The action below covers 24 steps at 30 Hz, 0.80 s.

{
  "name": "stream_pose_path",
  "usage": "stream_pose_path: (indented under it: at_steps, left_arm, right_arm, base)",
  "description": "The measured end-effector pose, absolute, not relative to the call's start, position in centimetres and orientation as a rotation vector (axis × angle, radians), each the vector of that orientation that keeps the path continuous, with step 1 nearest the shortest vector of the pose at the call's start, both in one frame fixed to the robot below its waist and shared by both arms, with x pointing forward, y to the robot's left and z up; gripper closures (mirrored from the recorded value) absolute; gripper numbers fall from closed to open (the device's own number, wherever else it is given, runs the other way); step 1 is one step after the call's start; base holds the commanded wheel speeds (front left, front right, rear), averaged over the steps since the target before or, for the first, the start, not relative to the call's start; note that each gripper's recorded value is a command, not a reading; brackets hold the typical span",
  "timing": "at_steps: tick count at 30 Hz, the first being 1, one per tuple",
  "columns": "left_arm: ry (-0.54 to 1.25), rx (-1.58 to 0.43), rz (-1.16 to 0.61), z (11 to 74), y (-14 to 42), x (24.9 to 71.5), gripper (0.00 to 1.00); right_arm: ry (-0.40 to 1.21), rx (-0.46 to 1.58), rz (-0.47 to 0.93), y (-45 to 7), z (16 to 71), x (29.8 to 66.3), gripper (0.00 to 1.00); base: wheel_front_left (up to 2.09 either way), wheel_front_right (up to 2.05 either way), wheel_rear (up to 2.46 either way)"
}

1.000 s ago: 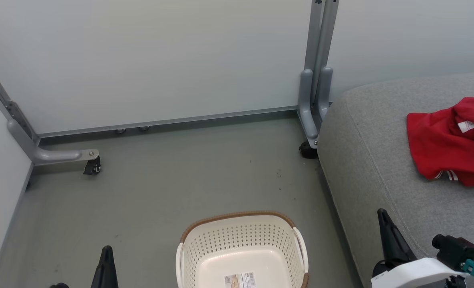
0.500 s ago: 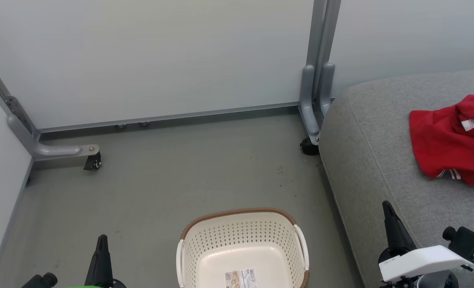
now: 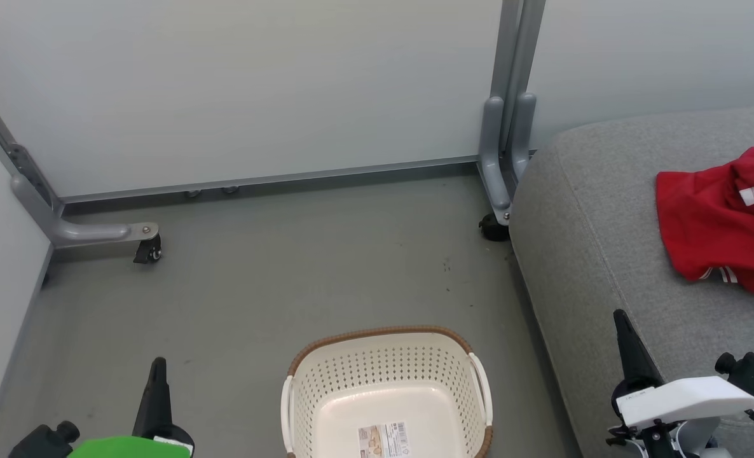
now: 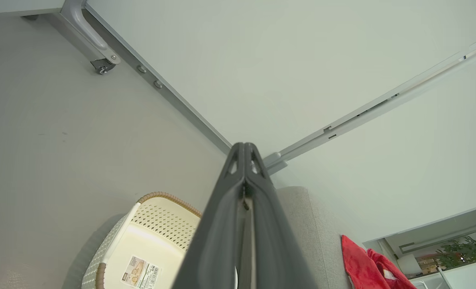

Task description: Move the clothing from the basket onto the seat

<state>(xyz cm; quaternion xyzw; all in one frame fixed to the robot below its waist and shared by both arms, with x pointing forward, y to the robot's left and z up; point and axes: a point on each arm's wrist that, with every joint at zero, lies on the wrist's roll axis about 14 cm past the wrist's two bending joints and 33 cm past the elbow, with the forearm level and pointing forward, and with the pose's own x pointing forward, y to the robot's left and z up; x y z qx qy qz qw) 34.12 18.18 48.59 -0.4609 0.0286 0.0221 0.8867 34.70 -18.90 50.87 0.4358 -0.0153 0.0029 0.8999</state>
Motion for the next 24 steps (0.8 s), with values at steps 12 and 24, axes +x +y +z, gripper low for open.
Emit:
stream_pose_path:
  at_steps: [12,24]
  left_arm:
    - [0.061,-1.091,0.048,48.8,18.5,35.1,1.0]
    - [0.058,-1.204,0.043,49.0,18.7,35.9,1.0]
  right_arm:
    - [-0.012,1.043,-0.008,-19.2,50.5,35.4,1.0]
    - [-0.006,1.168,-0.012,-19.5,50.5,36.2,1.0]
  base:
    - [0.0,0.0,0.0]
    - [0.0,0.0,0.0]
